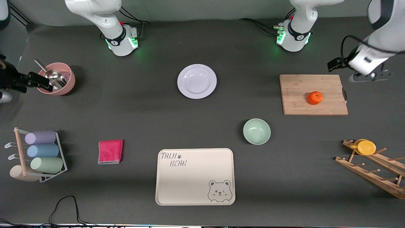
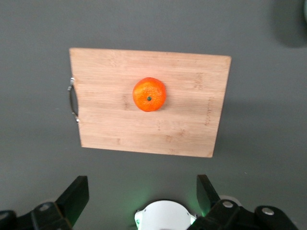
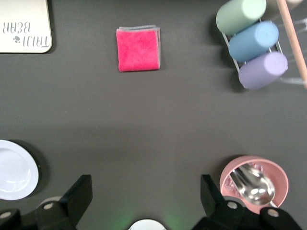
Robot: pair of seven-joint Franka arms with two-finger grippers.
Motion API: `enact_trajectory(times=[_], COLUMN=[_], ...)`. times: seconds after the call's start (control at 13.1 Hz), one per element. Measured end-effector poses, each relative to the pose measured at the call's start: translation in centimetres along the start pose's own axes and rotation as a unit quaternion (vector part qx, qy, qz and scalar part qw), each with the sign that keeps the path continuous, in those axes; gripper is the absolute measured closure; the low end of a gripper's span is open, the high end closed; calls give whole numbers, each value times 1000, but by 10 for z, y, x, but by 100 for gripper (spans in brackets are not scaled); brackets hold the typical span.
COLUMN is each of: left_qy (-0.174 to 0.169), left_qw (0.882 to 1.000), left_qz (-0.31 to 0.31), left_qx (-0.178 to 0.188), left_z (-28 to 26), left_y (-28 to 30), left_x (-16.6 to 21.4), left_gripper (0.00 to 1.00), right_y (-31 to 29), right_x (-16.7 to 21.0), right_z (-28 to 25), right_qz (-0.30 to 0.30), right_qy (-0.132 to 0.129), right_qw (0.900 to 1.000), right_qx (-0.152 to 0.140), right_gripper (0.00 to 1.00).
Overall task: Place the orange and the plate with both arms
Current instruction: 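Lower the left gripper and grasp the orange on the board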
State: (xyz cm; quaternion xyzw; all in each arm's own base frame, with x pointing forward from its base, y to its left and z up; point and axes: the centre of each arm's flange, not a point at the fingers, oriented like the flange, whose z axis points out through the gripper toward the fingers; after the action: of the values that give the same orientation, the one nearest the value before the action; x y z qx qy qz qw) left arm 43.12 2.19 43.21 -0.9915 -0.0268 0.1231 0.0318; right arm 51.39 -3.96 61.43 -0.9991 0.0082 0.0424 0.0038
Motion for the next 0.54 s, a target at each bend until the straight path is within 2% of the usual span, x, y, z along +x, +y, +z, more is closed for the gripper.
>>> enact_trajectory(times=[0.15, 0.31, 0.54], left_qy=[-14, -13, 5], left_qw=[1000, 1000, 1000], left_qz=[-5, -7, -6], left_qx=[-3, -6, -10], left_z=[49, 93, 150], left_y=[-4, -5, -2], left_x=[28, 50, 53], left_gripper=[0, 0, 0], right_y=[-4, -15, -22], right_x=[-33, -55, -61], right_z=[-10, -15, -10], right_qz=[7, 1, -2], right_qy=[11, 19, 18], right_qw=[1000, 1000, 1000], right_qx=[5, 7, 22], right_gripper=[0, 0, 0])
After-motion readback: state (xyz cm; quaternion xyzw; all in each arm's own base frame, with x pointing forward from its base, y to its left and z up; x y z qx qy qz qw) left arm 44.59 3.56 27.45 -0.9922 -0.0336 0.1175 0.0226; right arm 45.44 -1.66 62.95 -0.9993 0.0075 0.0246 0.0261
